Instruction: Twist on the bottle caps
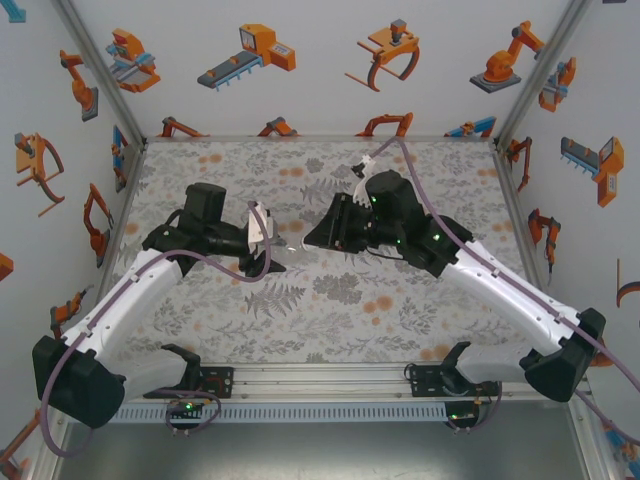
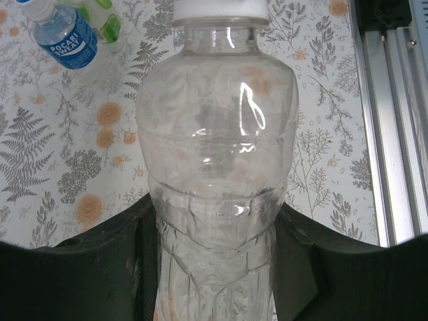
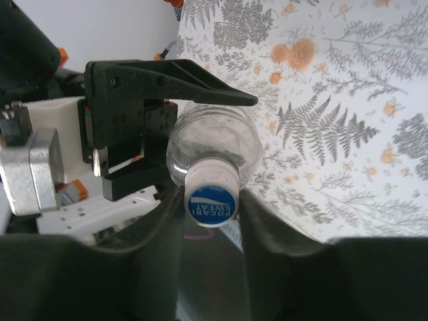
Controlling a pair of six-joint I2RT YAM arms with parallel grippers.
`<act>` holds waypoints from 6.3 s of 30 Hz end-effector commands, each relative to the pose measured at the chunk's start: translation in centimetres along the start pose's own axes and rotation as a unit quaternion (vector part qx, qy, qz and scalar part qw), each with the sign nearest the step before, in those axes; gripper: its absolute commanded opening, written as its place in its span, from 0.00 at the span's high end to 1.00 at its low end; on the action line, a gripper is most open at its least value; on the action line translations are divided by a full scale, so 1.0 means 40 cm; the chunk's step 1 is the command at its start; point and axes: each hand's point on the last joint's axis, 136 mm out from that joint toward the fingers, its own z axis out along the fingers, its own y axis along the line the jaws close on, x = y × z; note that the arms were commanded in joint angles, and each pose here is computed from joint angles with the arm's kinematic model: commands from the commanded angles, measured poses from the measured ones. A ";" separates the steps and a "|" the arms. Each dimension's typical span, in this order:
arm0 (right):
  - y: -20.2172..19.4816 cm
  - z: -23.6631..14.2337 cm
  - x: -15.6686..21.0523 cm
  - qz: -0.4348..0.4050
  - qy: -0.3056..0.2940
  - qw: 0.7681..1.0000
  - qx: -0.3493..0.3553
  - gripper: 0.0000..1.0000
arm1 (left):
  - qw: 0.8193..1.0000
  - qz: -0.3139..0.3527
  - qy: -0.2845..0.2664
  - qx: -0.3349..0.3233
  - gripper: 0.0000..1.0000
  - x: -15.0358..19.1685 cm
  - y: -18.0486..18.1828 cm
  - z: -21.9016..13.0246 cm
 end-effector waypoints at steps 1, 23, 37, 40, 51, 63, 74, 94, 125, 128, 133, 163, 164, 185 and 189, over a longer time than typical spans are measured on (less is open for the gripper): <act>0.081 -0.069 -0.063 -0.131 -0.057 0.989 -0.034 0.50 | 0.999 0.022 -0.032 0.016 1.00 -0.054 -0.011 -0.008; 0.192 -0.169 0.101 -0.693 -0.026 0.691 -0.203 0.46 | 0.998 0.029 -0.045 0.029 1.00 -0.066 -0.031 -0.015; 0.198 -0.146 0.123 -0.701 -0.017 0.672 -0.239 0.49 | 0.998 0.034 -0.050 0.034 1.00 -0.071 -0.039 -0.019; 0.201 -0.145 0.126 -0.701 -0.017 0.670 -0.245 0.52 | 0.997 0.037 -0.052 0.035 1.00 -0.074 -0.042 -0.020; 0.184 -0.110 0.095 -0.701 -0.023 0.681 -0.210 0.54 | 0.997 0.039 -0.057 0.042 1.00 -0.077 -0.050 -0.021; 0.185 -0.095 0.098 -0.695 -0.009 0.685 -0.218 0.61 | 0.996 0.042 -0.061 0.047 1.00 -0.081 -0.057 -0.023; 0.178 -0.087 0.110 -0.680 0.010 0.698 -0.226 0.62 | 0.996 0.043 -0.062 0.047 1.00 -0.081 -0.057 -0.024; -0.021 -0.014 0.017 0.099 0.004 0.995 0.014 1.00 | 0.999 0.026 -0.028 0.011 1.00 -0.055 -0.013 -0.014; 0.187 -0.133 0.128 -0.726 0.012 0.643 -0.243 0.46 | 0.996 0.042 -0.058 0.052 1.00 -0.071 -0.056 -0.017; 0.198 -0.125 0.133 -0.720 0.017 0.643 -0.261 0.48 | 0.996 0.043 -0.058 0.052 1.00 -0.072 -0.057 -0.017; 0.194 -0.105 0.129 -0.717 0.026 0.646 -0.261 0.53 | 0.996 0.044 -0.060 0.053 1.00 -0.074 -0.059 -0.018; 0.113 -0.025 0.013 -0.169 -0.001 0.979 -0.115 1.00 | 0.997 0.035 -0.048 0.043 1.00 -0.072 -0.041 -0.016; 0.106 -0.021 0.012 -0.136 0.002 0.985 -0.106 1.00 | 0.997 0.033 -0.047 0.042 1.00 -0.071 -0.040 -0.015; -0.128 0.020 -0.075 -0.139 0.063 0.977 0.148 1.00 | 0.992 0.016 0.014 -0.123 0.03 -0.026 0.086 -0.040; -0.218 0.050 -0.147 -0.161 0.094 0.958 0.220 1.00 | 0.992 0.015 0.017 -0.127 0.03 -0.024 0.090 -0.041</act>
